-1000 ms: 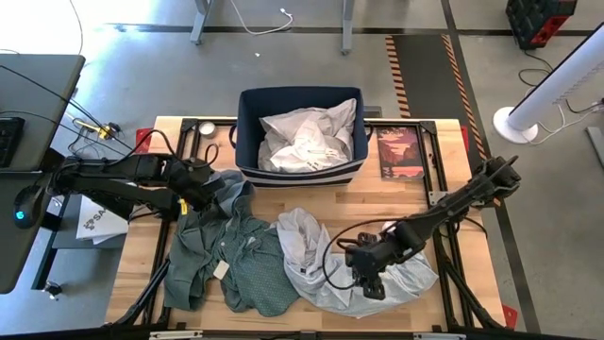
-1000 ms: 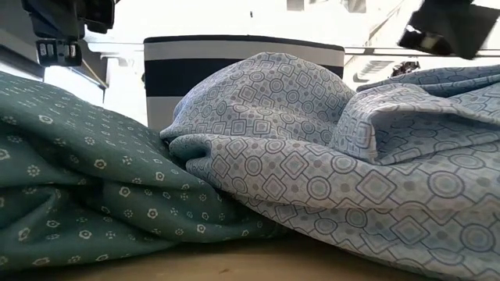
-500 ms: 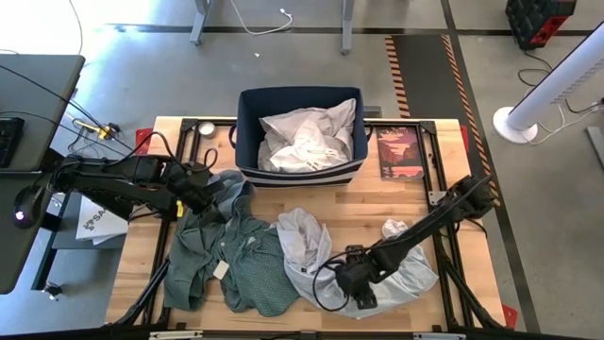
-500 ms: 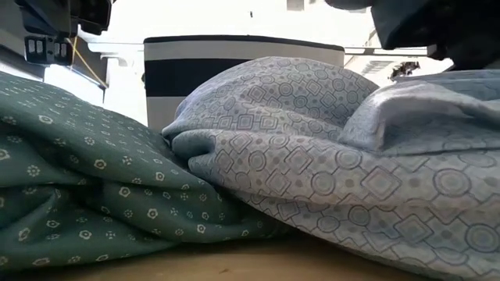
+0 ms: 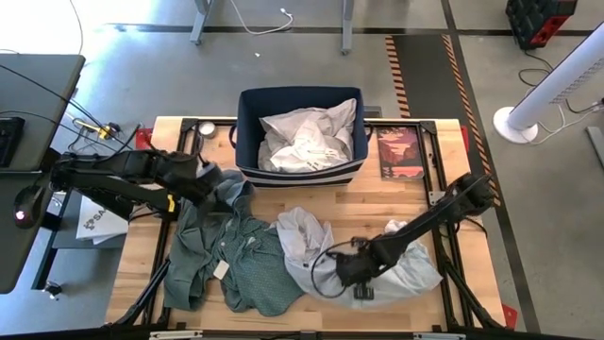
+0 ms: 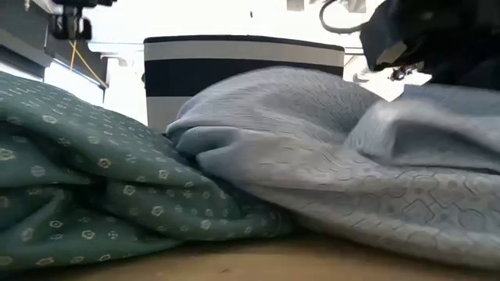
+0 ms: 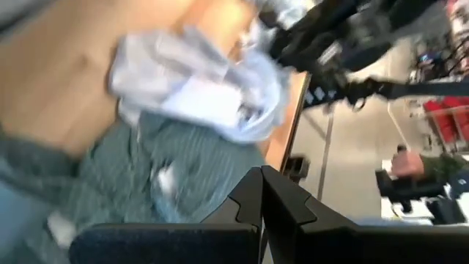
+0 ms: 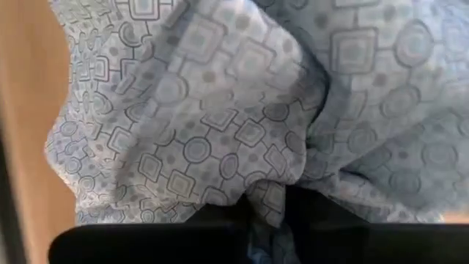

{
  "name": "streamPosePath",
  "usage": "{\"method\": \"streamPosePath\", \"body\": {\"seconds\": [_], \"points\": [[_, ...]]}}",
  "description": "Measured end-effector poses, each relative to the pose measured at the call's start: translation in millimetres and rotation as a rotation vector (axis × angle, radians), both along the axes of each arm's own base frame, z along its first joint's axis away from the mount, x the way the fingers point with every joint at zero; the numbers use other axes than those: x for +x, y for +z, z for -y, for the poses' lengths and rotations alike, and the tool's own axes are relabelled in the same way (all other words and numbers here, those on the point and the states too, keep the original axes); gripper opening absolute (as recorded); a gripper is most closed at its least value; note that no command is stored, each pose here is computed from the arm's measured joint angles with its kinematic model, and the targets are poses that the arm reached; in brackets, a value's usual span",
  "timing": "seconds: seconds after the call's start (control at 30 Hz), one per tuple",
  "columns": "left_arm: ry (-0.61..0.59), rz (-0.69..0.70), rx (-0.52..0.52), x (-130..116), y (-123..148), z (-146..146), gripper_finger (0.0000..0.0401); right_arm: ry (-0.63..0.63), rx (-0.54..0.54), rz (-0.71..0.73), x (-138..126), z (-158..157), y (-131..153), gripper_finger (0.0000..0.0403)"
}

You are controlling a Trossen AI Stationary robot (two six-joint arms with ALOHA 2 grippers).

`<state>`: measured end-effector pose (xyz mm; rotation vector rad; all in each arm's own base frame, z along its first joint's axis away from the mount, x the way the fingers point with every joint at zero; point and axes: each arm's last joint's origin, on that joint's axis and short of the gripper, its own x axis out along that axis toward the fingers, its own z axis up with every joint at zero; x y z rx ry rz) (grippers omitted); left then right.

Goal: Sort clothes
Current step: Put the light blue polo into the blue bin

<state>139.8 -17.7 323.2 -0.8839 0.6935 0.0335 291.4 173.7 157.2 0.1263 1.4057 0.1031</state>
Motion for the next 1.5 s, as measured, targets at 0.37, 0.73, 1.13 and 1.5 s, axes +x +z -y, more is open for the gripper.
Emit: {"method": "streamPosePath", "body": {"seconds": [0.37,0.73,1.13,1.5], "points": [[0.157,0.2,0.187,-10.3,54.1,-7.9,0.0,-0.258,0.244,0.525,-31.5,86.8,178.8,0.002],[0.253,0.38,0.376,-9.3,79.4,-12.7,0.0,-0.359,-0.052,1.627,-20.6,187.8,390.3,0.0019],[0.315,0.4,0.498,-7.8,82.8,-15.6,0.0,-0.355,-0.162,1.585,28.9,274.1,406.2,0.0021],[0.316,0.398,0.499,-7.9,82.7,-15.6,0.0,-0.289,-0.245,0.833,77.1,300.9,296.6,0.0022]]}}
